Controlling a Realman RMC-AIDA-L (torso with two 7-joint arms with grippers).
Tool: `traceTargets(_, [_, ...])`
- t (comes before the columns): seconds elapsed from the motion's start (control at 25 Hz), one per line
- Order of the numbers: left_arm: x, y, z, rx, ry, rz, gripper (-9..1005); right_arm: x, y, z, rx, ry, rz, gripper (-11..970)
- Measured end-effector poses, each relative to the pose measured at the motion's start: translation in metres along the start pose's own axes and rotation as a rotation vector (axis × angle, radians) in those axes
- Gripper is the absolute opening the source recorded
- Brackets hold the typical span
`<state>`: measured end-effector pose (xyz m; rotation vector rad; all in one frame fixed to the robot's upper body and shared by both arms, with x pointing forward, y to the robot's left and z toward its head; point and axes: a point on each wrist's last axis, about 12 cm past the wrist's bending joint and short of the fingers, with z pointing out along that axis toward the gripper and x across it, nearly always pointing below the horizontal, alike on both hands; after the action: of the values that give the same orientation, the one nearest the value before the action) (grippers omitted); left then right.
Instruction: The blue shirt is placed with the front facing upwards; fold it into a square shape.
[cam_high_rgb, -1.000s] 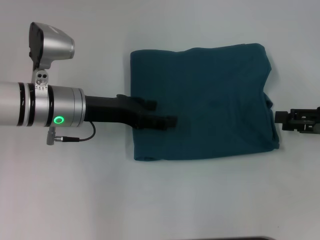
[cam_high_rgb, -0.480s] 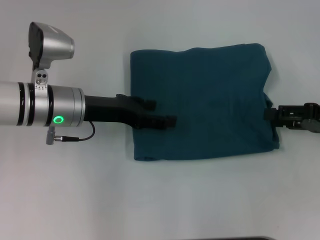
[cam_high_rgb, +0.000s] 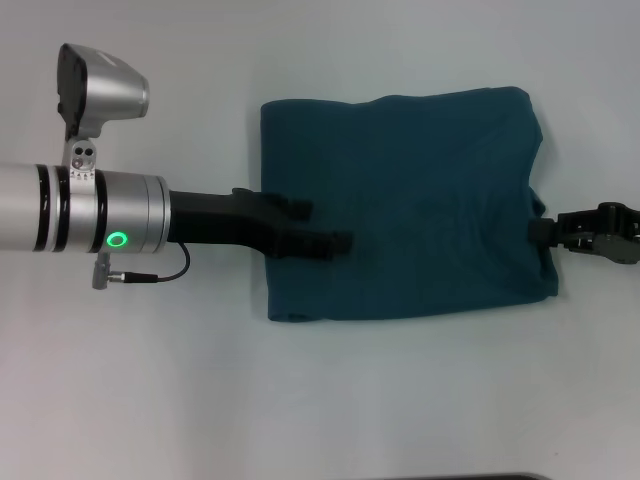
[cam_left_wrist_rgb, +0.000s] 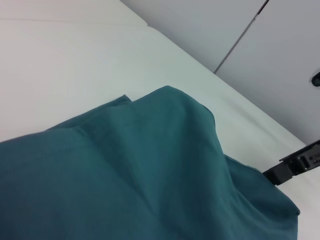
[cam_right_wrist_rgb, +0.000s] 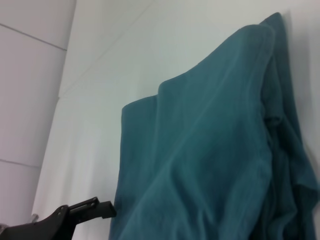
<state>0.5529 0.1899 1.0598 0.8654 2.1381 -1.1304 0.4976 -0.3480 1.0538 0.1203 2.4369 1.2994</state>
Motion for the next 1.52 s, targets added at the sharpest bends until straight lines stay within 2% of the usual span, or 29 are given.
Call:
traceTargets(0.16, [0.0003, 0.0001, -0.0001, -0.001, 0.000, 0.001, 917, -0.0004, -0.0016, 0.0009, 0.010, -0.008, 0.005, 160])
traceTargets(0.56, [0.0010, 0.0003, -0.0004, -0.002, 0.000, 0.002, 917, -0.0011, -0.0019, 0.0011, 0.014, -0.010, 0.006, 43])
traceTargets(0.92, [0.0011, 0.0005, -0.0004, -0.004, -0.001, 0.001, 917, 0.0000, -0.0021, -0.0007, 0.012, -0.006, 0.008, 11])
traceTargets(1.12, [0.0008, 0.0004, -0.0003, -0.004, -0.001, 0.002, 917, 0.0006, -0.0009, -0.0028, 0.010, 0.027, -0.001, 32])
traceTargets(1.32, [0.0006, 0.0004, -0.0002, -0.004, -0.001, 0.002, 917, -0.0023, 0.0010, -0.0010, 0.010, 0.030, -0.008, 245])
traceTargets(1.52, [0.0006, 0.0003, 0.0000, -0.003, 0.001, 0.002, 916, -0.0056, 0.0039, 0.0047, 0.009, 0.037, -0.011, 355])
